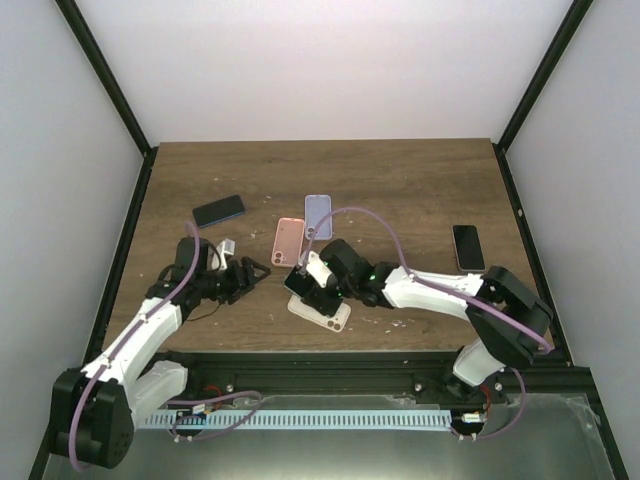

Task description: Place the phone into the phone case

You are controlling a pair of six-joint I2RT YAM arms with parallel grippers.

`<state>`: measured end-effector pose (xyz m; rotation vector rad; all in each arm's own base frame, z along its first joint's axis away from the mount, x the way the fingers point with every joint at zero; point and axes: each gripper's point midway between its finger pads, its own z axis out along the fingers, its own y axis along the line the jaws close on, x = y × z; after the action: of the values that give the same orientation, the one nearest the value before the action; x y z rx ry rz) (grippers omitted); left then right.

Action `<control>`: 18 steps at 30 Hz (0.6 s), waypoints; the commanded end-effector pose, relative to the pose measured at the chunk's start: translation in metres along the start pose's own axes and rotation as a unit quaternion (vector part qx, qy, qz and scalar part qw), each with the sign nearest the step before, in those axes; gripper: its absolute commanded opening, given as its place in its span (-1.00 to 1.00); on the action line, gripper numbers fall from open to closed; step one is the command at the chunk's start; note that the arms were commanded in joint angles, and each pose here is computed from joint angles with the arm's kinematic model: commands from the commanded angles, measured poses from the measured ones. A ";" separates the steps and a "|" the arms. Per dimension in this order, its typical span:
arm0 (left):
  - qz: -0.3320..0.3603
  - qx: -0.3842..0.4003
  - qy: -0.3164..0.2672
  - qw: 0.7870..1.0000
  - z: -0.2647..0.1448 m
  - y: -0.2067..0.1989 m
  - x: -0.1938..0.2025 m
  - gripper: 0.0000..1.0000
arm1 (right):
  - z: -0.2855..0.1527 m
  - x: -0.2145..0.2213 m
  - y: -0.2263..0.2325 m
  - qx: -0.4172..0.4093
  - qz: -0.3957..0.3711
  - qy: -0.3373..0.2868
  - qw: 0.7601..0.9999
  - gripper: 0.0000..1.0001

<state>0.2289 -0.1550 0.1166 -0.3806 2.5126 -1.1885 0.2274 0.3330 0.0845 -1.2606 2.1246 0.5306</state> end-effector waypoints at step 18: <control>-0.018 0.062 0.041 0.997 0.021 -0.004 0.007 0.23 | 0.018 0.016 0.018 0.003 -0.015 0.004 1.000 0.14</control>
<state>0.2297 -0.1712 0.1037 -0.3763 2.5180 -1.3511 0.2035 0.3347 0.0541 -1.3026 2.1595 0.5275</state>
